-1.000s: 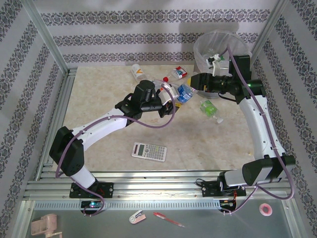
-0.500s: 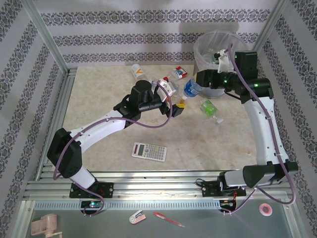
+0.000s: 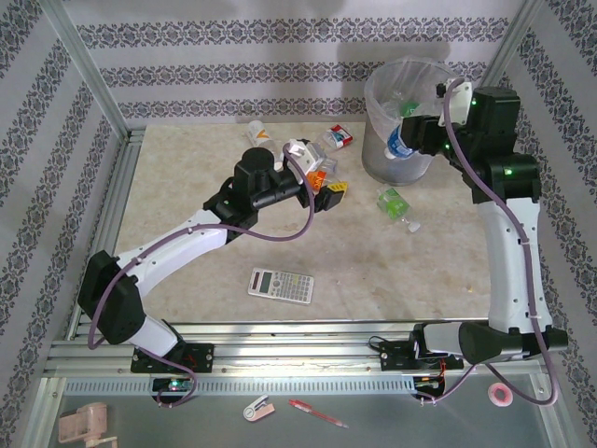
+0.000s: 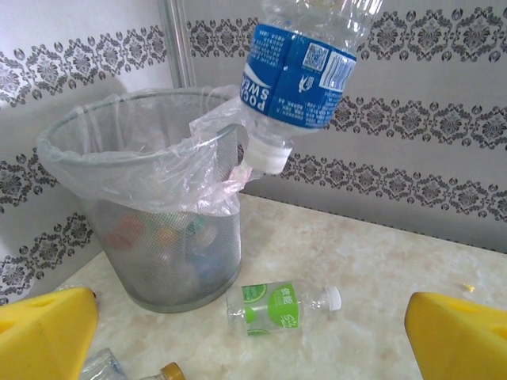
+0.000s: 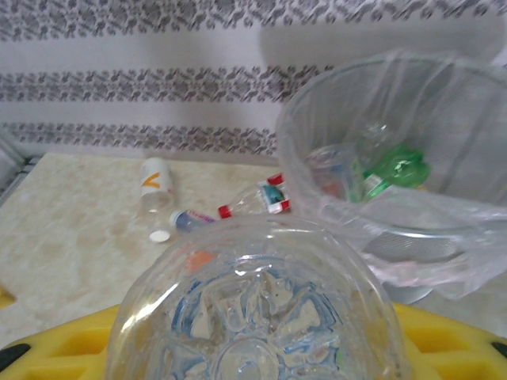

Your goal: Throw the plastic bottles in the bin

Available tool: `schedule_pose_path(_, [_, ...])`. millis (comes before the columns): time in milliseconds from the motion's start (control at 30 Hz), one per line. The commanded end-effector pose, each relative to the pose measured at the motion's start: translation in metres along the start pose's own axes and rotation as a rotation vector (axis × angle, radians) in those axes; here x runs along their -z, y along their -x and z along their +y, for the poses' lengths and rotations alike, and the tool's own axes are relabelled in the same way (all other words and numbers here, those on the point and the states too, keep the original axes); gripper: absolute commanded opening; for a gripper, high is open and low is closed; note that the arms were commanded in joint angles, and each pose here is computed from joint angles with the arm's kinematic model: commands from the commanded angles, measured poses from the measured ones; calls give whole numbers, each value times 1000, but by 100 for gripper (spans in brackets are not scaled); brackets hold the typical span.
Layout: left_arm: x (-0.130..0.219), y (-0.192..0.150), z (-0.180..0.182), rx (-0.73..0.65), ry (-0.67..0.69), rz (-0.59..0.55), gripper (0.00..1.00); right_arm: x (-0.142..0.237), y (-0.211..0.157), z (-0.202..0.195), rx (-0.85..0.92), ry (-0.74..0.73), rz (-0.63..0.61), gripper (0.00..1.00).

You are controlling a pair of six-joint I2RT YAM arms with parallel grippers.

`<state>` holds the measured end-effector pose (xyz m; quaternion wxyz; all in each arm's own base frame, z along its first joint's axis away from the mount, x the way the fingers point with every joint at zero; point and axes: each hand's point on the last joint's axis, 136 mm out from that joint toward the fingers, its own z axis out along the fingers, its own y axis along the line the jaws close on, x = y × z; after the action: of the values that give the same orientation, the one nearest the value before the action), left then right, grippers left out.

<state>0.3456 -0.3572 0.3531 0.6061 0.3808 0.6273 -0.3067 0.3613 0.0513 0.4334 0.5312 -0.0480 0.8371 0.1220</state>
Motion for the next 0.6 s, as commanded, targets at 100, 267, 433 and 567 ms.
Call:
schedule_pose_path(100, [17, 40, -5, -11, 8, -107, 100, 37, 53, -15, 97, -129, -198, 40])
schedule_pose_path(267, [22, 42, -6, -14, 17, -107, 100, 53, 79, -20, 116, -169, -288, 39])
schedule_pose_path(433, [27, 42, -5, -15, 27, -104, 100, 67, 104, -21, 149, -204, -374, 39])
schedule_pose_path(567, [29, 41, -4, -17, 38, -96, 100, 80, 124, -21, 174, -229, -450, 39])
